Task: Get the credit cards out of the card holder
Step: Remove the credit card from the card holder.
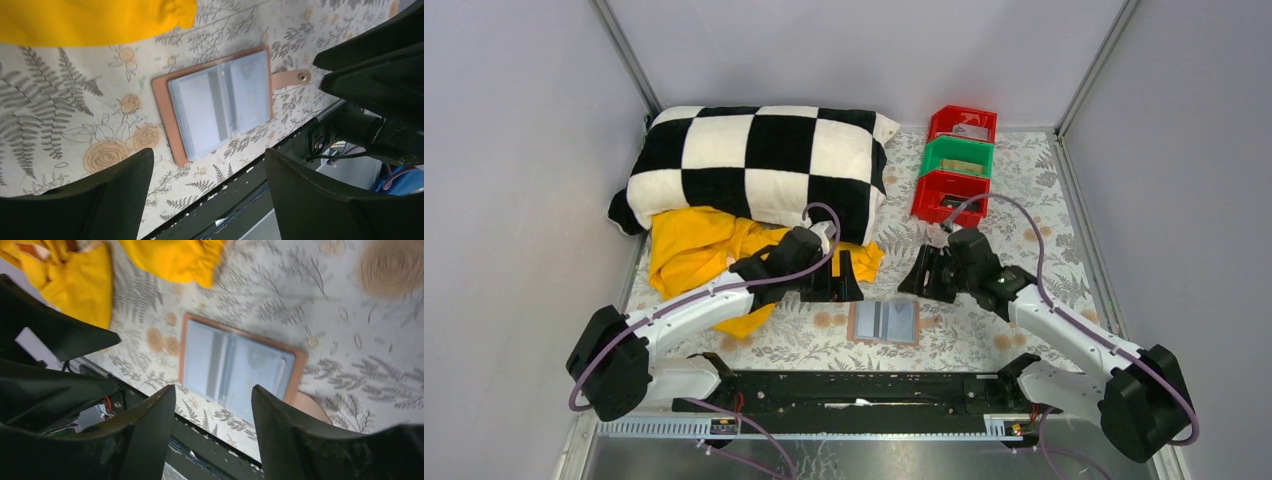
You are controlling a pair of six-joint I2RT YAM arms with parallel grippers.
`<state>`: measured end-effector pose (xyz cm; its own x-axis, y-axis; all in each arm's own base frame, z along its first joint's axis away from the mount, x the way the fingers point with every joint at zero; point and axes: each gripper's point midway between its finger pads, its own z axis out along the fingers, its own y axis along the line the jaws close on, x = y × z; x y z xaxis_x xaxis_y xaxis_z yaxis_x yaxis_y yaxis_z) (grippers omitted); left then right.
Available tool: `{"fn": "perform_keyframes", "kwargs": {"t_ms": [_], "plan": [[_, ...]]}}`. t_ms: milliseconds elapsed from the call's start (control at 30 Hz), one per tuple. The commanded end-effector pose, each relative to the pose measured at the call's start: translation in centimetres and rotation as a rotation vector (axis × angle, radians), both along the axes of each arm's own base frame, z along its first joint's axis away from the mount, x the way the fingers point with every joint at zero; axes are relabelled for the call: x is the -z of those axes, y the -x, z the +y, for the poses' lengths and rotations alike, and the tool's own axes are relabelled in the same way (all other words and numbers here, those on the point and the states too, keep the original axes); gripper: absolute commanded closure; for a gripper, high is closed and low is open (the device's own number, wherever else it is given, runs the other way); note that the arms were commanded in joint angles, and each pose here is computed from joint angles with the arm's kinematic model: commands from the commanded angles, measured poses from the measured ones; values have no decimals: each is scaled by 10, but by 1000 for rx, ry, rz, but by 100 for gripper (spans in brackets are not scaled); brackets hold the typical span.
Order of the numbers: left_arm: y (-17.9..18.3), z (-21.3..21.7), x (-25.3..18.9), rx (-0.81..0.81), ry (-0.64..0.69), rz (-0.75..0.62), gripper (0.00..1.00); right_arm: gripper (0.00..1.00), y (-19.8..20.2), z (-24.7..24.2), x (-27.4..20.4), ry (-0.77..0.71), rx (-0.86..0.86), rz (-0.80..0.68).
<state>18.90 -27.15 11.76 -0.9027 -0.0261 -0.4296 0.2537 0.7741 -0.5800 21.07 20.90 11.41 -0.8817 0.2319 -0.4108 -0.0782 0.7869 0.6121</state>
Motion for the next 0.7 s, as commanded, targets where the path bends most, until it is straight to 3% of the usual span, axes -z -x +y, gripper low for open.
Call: {"fn": "perform_keyframes", "kwargs": {"t_ms": [0, 167, 300, 667], "plan": [[4, -17, 0, -32, 93, 25, 16, 38, 25, 8, 36, -19, 47, 130], [15, -24, 25, -51, 147, 99, 23, 50, 41, 22, 60, 8, -1, 194], [22, -36, 32, -51, 203, 124, 31, 53, 43, 13, 74, 54, 28, 204], [26, -50, 45, -19, 172, 142, 40, 52, 40, -8, 96, 164, 90, 205]]}}
